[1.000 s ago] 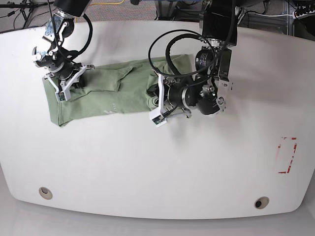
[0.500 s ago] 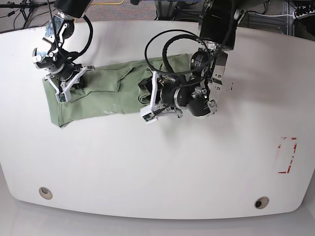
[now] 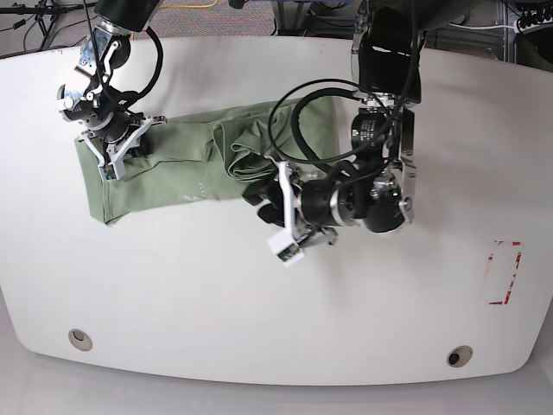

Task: Fold the T-shirt properly
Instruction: 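Fold the held end over toward the right gripper with the left gripper, then lower the folded end onto the strip and open the left gripper, then release the right gripper and lift both grippers away from the shirt, then grasp both ends of the folded strip with both grippers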

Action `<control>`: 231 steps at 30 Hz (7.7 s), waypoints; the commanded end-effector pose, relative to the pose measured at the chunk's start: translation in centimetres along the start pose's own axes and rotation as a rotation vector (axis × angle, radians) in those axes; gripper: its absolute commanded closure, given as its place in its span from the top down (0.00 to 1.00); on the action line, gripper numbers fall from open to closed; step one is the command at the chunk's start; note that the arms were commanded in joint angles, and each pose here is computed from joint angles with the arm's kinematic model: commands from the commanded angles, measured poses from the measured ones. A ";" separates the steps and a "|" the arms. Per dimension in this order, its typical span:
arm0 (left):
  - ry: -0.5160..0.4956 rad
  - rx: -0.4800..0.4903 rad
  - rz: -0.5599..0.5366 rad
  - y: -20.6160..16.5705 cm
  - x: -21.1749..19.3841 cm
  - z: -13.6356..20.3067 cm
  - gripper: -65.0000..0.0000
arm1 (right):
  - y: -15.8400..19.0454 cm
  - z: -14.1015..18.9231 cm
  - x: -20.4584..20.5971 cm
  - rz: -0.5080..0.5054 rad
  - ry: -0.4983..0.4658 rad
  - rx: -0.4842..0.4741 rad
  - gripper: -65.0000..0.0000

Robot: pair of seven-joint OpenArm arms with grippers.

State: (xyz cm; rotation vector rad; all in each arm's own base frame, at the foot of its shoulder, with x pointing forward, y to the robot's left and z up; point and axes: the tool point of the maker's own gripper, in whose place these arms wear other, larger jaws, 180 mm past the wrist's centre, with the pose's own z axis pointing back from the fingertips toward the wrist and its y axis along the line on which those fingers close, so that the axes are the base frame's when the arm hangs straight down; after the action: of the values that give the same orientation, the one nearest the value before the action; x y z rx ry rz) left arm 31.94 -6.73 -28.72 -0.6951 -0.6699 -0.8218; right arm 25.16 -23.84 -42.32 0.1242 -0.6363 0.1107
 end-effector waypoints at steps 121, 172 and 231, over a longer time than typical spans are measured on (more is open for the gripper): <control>0.484 0.395 0.012 14.1 -19.4 6.9 0.16 | -8.4 2.6 6.3 -0.538 -0.261 0.185 0.89; 0.535 0.328 -0.057 11.0 -19.2 3.0 0.16 | 0.6 -0.3 8.6 -0.292 -0.218 0.320 0.00; 0.433 0.328 -0.008 7.5 -15.4 -5.6 0.16 | 19.3 0.4 15.2 0.297 -0.280 0.410 0.31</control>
State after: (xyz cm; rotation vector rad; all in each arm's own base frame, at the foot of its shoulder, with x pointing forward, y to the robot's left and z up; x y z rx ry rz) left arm 33.89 -4.29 -42.75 -0.3047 -0.5711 -0.8162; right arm 33.27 -4.26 -33.20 0.4266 -0.8332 0.5148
